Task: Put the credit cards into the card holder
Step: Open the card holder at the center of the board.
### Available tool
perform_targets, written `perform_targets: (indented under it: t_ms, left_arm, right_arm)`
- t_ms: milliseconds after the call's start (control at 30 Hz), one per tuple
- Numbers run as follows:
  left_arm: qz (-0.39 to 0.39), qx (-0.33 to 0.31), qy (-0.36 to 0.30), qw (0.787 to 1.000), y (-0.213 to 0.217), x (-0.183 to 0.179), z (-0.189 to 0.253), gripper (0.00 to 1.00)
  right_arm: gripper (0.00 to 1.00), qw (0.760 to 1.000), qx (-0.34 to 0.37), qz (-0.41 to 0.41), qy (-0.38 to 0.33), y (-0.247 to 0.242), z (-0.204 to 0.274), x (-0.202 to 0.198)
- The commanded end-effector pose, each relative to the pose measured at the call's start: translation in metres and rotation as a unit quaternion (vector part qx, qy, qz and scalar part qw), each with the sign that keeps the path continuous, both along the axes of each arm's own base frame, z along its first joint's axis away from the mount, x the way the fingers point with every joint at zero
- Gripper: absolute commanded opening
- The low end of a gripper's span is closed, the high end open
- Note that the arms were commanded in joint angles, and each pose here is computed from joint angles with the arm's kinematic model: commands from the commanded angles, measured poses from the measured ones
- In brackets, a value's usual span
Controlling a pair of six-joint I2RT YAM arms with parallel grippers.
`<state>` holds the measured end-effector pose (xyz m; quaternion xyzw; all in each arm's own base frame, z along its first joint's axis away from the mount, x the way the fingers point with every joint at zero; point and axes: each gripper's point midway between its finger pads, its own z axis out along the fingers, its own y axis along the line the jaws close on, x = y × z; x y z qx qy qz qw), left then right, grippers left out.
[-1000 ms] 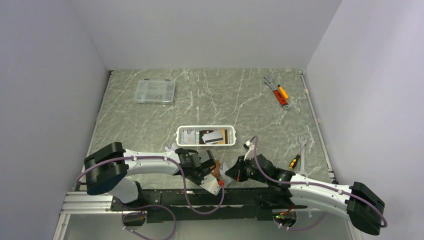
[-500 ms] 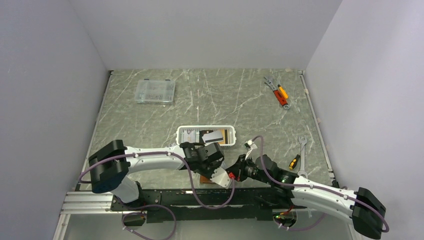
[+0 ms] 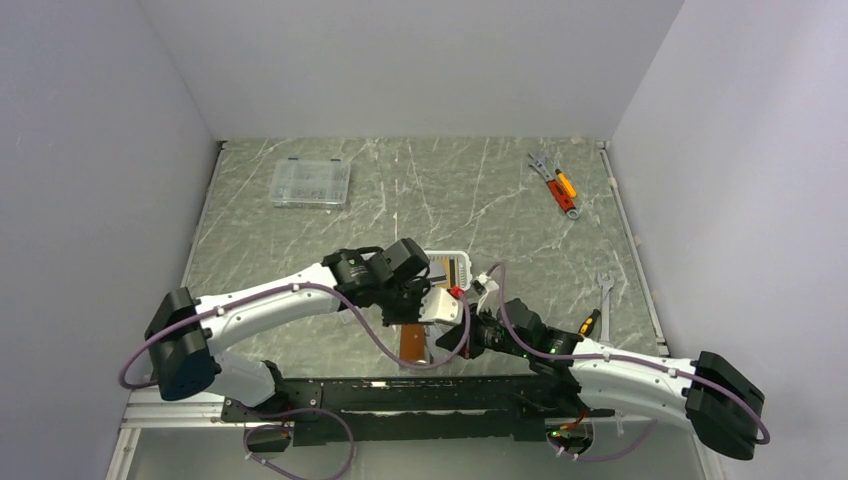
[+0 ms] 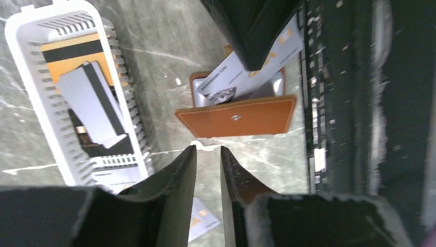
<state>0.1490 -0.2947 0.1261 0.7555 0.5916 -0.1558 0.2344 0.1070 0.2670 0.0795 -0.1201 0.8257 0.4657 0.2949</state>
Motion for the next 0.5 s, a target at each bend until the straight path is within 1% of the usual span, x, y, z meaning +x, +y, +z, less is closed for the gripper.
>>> perform_targets:
  t_ms: [0,33,67,167,367,467]
  left_arm:
    - [0.071,-0.056,0.129,0.988,0.0,-0.023,0.021,0.33]
    - [0.09,-0.064,0.152,0.982,0.001,-0.023,0.02,0.38]
    - [0.108,-0.072,0.175,0.976,0.002,-0.021,0.02,0.4]
    - [0.15,-0.089,0.222,0.959,0.008,-0.019,0.017,0.43]
    - [0.189,-0.095,0.26,0.942,0.023,-0.019,0.007,0.54]
    - [0.19,-0.077,0.269,0.941,0.034,-0.019,-0.002,0.54]
  right_arm:
    - [0.0,0.998,0.044,0.023,-0.038,0.02,0.036,0.003]
    - [0.0,0.998,0.042,0.026,-0.039,0.022,0.037,0.003]
    - [0.0,0.998,0.039,0.03,-0.039,0.024,0.037,0.002]
    - [0.0,0.998,0.03,0.046,-0.041,0.033,0.038,-0.002]
    - [0.0,0.997,0.009,0.066,-0.043,0.048,0.036,-0.006]
    - [0.0,0.996,-0.002,0.071,-0.046,0.053,0.038,-0.008]
